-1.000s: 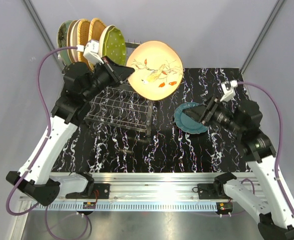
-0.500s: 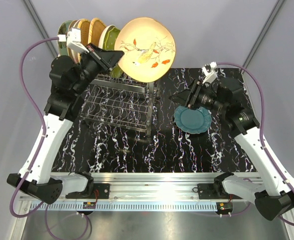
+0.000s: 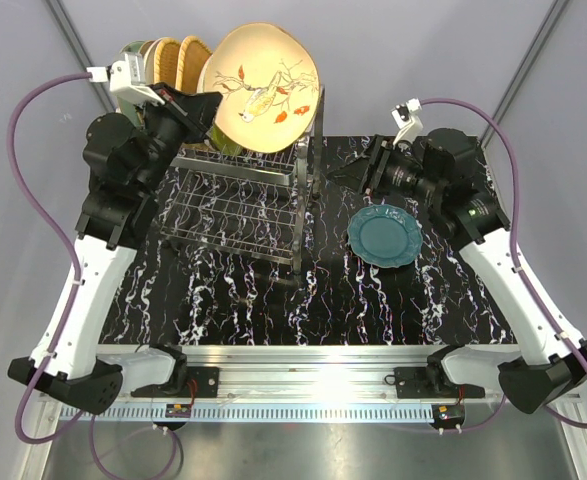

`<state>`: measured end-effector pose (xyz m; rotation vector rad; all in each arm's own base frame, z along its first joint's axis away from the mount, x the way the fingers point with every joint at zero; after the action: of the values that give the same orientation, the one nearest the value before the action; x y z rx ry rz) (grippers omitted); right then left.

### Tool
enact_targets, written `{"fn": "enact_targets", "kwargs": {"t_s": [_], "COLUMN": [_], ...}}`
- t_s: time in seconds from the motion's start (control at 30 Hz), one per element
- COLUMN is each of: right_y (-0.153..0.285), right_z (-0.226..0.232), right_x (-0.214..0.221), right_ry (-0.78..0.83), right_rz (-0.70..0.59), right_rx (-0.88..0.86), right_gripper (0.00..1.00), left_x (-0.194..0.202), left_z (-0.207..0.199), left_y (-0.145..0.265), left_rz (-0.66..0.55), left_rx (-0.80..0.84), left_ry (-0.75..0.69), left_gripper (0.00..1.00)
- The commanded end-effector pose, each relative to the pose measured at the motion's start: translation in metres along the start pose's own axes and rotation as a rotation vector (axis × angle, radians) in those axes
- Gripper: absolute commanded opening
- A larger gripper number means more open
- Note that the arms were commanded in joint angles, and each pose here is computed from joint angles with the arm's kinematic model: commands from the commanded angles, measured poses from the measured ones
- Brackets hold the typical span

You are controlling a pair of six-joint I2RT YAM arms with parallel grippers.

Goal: Load the plates into the dish rack
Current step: Insert the plate into the dish rack

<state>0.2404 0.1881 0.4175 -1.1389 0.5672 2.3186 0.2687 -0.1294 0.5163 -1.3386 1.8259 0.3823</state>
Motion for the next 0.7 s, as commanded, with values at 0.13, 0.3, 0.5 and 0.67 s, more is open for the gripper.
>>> {"fn": "enact_targets", "kwargs": {"t_s": [0.13, 0.3, 0.5, 0.67], "right_y": [-0.005, -0.006, -0.01, -0.013], "right_z": [0.0, -0.004, -0.014, -0.021], "right_x": [0.005, 0.009, 0.02, 0.028], "right_ry": [0.026, 0.02, 0.005, -0.005], "right_rz": [0.017, 0.034, 0.069, 0.091], "right_rx": [-0.021, -0.005, 0.029, 0.043], "right_gripper": [0.47, 0.48, 0.48, 0.48], "left_x": [-0.086, -0.084, -0.076, -0.074], "left_z": [-0.041, -0.032, -0.023, -0.03], "left_y": [0.025, 0.018, 0.01, 0.012], "left_rz": [-0.381, -0.369, -0.334, -0.341], "left_rx": [0.02, -0.044, -0.075, -0.097], "left_ry": [-0.073, -0.126, -0.2, -0.283], "left_gripper": [0.0, 0.0, 0.0, 0.0]}}
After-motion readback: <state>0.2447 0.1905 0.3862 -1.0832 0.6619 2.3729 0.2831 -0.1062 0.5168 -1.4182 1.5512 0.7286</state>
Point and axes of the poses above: each gripper's point midway between its finger pads, its own y axis back along the fingers, its own z axis along the line the jaws close on, x = y × z, the point moved 8 cm from there along y, back along the fingers, and after that the axes turned 9 degrees about y, right-handed, at the moved point
